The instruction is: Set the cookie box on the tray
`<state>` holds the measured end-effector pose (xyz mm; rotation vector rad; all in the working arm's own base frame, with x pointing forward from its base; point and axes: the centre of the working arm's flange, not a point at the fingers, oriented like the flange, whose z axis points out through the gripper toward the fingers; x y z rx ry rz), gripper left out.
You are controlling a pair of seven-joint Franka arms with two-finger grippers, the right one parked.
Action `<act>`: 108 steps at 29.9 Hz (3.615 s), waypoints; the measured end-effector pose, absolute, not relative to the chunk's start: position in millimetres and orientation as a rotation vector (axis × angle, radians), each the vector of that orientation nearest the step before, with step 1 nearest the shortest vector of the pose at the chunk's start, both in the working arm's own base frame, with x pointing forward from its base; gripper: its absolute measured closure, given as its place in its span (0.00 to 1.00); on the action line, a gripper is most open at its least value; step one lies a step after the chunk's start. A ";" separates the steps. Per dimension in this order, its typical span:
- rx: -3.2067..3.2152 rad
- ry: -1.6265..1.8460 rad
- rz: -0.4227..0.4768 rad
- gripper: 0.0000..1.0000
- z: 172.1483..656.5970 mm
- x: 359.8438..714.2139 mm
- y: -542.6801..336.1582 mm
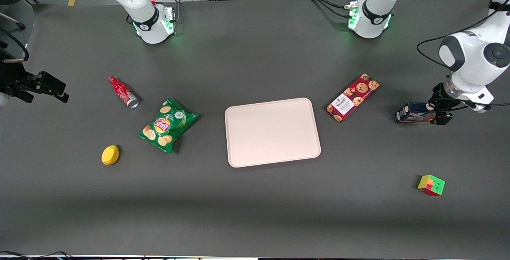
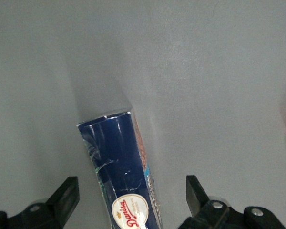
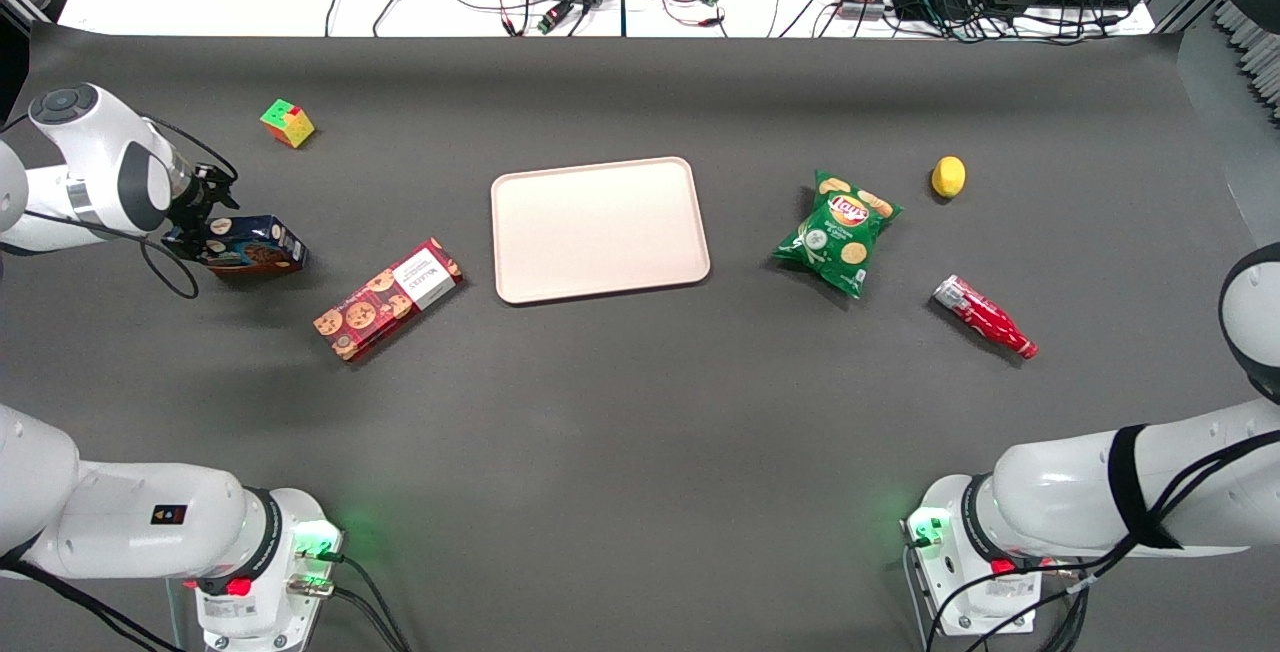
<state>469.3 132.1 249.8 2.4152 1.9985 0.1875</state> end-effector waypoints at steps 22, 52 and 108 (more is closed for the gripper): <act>2.404 1.987 0.175 0.74 266.0 488.0 115.2; 3.036 0.664 -0.183 0.81 622.8 524.2 -184.5; 3.065 0.259 -0.137 0.02 276.7 567.4 -309.8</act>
